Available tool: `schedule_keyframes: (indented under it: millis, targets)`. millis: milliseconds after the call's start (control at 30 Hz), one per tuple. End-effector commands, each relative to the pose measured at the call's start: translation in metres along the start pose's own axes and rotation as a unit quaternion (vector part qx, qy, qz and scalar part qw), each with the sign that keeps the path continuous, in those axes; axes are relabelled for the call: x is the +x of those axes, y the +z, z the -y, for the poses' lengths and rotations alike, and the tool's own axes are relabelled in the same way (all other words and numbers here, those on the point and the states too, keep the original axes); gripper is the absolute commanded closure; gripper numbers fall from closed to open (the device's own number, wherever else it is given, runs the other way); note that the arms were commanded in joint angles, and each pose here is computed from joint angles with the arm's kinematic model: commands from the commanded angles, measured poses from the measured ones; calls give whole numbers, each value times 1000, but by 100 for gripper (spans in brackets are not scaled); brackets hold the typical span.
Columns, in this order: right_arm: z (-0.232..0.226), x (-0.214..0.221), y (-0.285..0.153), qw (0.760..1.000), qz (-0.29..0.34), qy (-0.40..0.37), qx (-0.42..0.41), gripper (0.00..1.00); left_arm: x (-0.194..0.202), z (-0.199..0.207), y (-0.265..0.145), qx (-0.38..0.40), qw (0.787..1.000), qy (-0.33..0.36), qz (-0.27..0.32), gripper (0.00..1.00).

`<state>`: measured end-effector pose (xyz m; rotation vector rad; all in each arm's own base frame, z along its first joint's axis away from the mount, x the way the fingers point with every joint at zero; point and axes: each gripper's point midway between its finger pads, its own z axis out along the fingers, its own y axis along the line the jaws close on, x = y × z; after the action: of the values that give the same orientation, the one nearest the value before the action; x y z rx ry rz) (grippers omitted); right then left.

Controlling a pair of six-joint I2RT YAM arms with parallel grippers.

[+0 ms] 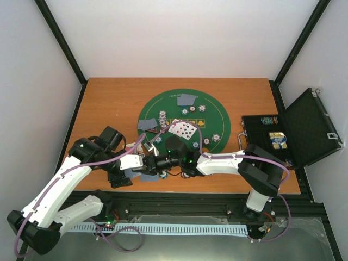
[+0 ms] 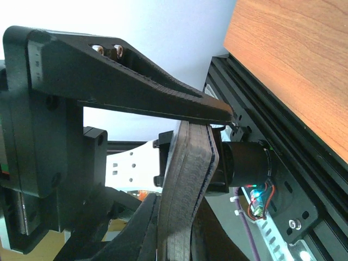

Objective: Distribute texas hold em gaming equipment

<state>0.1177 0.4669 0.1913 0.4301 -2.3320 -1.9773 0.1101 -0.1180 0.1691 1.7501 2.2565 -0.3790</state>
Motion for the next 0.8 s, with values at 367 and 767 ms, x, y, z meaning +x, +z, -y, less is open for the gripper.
schedule_keyframes:
  millis: [367,767]
  targets:
    - [25,-2,9,1000,9,13,19,97,-7,1,-10,-10,999,24,21,31]
    - [45,-4,7,997,18,32,62,97,-15,-1,-19,-18,999,18,34,35]
